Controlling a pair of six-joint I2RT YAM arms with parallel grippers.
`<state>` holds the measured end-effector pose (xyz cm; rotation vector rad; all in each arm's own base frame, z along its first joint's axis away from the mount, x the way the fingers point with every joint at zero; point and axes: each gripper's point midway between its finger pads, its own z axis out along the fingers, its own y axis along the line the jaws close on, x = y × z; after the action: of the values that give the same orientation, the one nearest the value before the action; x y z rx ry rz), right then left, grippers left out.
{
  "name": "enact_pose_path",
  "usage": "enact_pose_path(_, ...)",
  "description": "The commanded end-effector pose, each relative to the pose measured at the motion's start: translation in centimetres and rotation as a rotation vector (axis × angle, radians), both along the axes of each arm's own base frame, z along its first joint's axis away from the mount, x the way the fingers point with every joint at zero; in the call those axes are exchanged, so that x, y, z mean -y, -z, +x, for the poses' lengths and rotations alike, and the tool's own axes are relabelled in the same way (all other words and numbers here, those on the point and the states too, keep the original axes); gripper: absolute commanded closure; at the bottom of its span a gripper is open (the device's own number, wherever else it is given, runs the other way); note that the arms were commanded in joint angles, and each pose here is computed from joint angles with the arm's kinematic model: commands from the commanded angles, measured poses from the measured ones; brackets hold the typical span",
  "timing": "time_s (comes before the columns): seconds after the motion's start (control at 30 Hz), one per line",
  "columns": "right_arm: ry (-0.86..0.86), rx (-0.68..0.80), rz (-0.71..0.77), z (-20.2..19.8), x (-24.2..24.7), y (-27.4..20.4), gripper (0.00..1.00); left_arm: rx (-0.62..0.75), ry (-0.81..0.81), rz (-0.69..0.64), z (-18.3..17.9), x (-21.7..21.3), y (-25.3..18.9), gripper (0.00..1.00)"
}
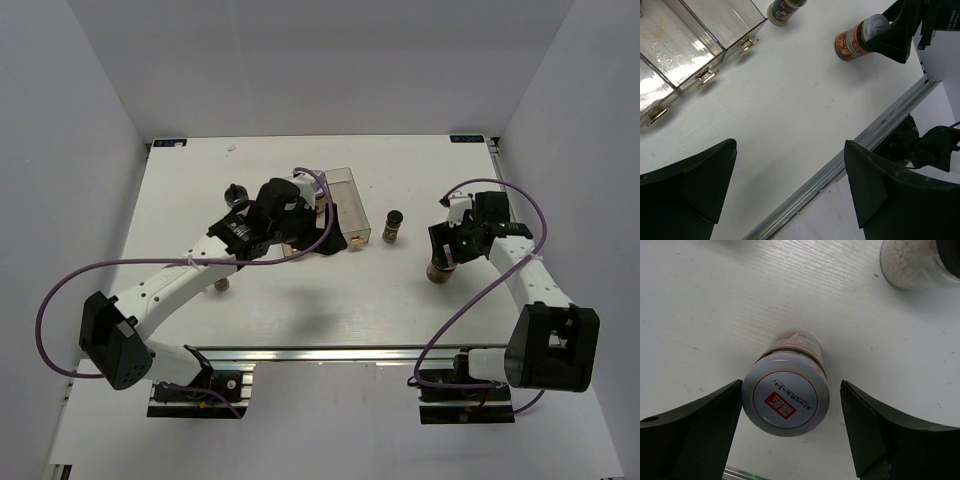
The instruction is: Organize the condiment bottles
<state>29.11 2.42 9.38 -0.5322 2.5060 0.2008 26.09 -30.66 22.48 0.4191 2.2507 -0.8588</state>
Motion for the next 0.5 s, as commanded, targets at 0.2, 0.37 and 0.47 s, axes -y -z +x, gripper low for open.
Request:
enact_pose_path(0.2,-0.016,0.008,-0.016,0.9,0.3,0.7,0.20,0.037,-0.050,0.015,-0.5,-1.8,-1.1,0.02)
enact_pose_path(0.37,-0.018,-0.006,-0.012,0.6,0.2,1.2,0.21,0.043,-0.063,0.022,-0.6,-2.3,-1.2,0.02)
enact_pose_path(0.47,-0.020,-0.013,-0.011,0.4,0.1,1.5,0.25,0.041,-0.062,0.024,-0.6,-2.2,-1.1,0.02)
